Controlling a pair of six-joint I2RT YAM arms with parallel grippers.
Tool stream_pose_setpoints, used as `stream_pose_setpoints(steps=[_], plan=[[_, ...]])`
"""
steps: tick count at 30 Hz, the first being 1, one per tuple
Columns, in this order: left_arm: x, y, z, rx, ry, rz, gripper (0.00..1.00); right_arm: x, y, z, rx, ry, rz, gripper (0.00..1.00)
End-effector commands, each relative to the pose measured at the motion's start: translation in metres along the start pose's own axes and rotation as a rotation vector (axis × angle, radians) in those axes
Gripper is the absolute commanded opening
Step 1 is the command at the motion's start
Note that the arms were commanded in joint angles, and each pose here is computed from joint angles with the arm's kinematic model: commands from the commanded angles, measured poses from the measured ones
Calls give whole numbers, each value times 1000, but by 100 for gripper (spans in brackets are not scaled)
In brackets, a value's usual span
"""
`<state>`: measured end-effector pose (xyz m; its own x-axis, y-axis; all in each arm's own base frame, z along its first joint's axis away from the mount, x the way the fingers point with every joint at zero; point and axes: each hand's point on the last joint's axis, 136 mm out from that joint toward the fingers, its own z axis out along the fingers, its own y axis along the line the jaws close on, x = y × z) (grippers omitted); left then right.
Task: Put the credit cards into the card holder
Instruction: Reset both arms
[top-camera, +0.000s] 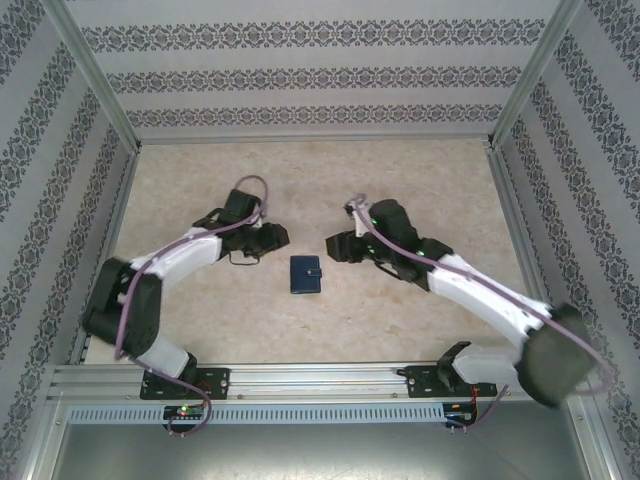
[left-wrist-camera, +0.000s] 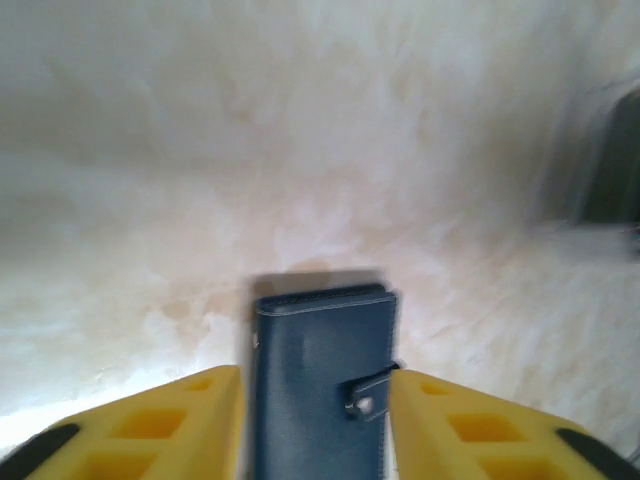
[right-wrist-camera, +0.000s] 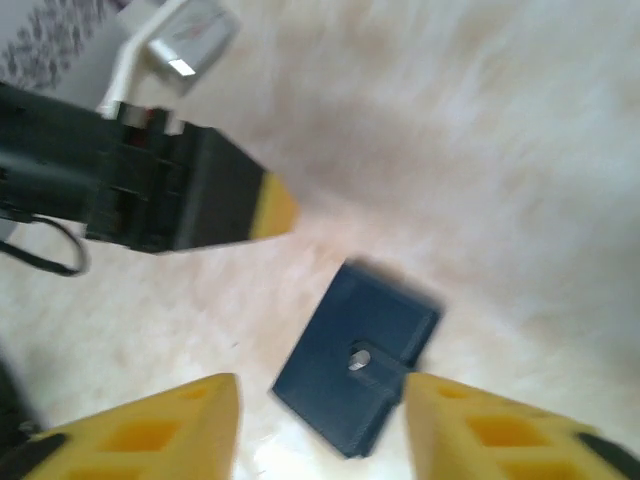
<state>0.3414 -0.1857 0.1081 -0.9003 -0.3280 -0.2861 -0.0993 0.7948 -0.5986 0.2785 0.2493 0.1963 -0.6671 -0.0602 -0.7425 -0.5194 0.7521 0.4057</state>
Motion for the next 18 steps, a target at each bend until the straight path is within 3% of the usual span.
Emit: stream_pose_setpoints(steps=[1, 2, 7, 9, 11, 14, 17, 18], plan=[[-28, -3, -48, 0, -220, 63, 52, -11, -42, -45, 258, -182, -94, 73], [-34, -1, -63, -22, -288, 92, 55, -14, -52, -62, 319, -238, -106, 98], [-42, 17, -127, -141, -567, 277, 69, -18, -101, -154, 627, -541, -83, 98], [-39, 26, -146, -190, -648, 350, 100, -15, -104, -167, 649, -617, -186, 98], [-35, 43, -167, -266, -731, 358, 100, 3, -104, -159, 626, -644, -356, 98], [-32, 68, -184, -366, -845, 359, 100, 15, -124, -170, 700, -726, -298, 98], [-22, 64, -156, -342, -837, 646, 100, 19, -136, -165, 705, -754, -287, 98], [-22, 68, -150, -357, -847, 678, 100, 20, -145, -164, 723, -769, -249, 98]])
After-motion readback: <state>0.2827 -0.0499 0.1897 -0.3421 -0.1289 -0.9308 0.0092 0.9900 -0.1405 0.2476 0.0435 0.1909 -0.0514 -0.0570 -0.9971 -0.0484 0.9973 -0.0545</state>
